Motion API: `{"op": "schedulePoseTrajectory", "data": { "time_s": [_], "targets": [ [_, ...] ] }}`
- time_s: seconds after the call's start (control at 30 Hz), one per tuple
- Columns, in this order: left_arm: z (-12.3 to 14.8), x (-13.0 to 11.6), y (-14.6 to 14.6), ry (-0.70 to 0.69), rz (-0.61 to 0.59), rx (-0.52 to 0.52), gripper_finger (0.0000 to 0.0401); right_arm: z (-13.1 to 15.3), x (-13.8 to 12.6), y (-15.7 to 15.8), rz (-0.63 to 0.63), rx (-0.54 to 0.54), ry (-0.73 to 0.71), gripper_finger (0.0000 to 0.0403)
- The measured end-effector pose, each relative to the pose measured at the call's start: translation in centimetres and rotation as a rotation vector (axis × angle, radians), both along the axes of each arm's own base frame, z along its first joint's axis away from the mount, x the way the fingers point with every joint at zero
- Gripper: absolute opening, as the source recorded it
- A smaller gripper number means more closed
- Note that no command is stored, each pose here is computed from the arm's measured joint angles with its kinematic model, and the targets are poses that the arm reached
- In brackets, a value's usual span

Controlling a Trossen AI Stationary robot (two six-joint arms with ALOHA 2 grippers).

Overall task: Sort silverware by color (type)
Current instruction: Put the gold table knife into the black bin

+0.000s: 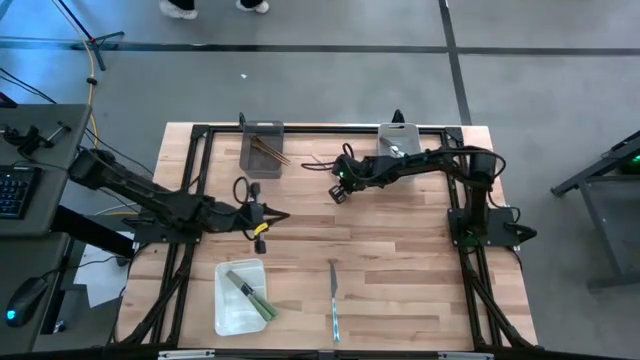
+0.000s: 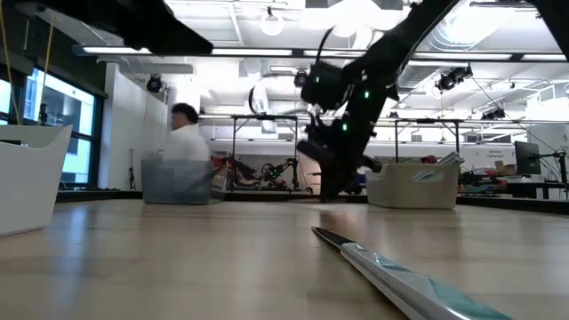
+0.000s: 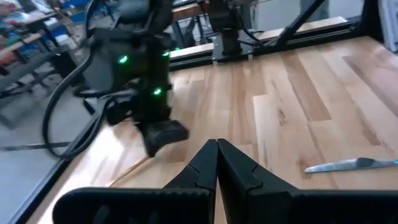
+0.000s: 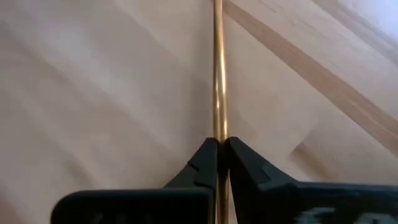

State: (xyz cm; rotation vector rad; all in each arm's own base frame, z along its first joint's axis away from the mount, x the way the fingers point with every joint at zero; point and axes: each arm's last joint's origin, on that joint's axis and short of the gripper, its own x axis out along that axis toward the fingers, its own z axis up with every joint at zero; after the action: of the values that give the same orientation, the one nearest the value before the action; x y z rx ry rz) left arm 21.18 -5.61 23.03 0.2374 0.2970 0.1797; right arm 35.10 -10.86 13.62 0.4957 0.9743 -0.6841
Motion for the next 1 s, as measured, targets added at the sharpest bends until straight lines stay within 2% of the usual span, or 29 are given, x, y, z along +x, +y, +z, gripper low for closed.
{"op": "schedulePoseTrajectory", "data": {
  "time_s": [0.3,0.53,0.7,1.0],
  "targets": [
    [0.9,-1.9,-1.0,-0.013,0.062,0.049,0.0,4.1,0.1,2.2,0.04,-0.018,-0.098,0.0002],
    [0.9,-2.1,-1.2,-0.012,0.083,0.066,0.0,8.2,2.1,3.3,0.099,-0.047,-0.168,0.0001],
    [0.8,-2.1,-1.2,-0.011,0.094,0.071,0.0,11.2,3.4,3.0,0.11,-0.074,-0.23,0.0001],
    [0.7,-2.2,-1.2,0.005,0.094,0.079,0.0,11.2,7.8,0.3,0.157,-0.024,-0.203,0.0001]
  ]
}}
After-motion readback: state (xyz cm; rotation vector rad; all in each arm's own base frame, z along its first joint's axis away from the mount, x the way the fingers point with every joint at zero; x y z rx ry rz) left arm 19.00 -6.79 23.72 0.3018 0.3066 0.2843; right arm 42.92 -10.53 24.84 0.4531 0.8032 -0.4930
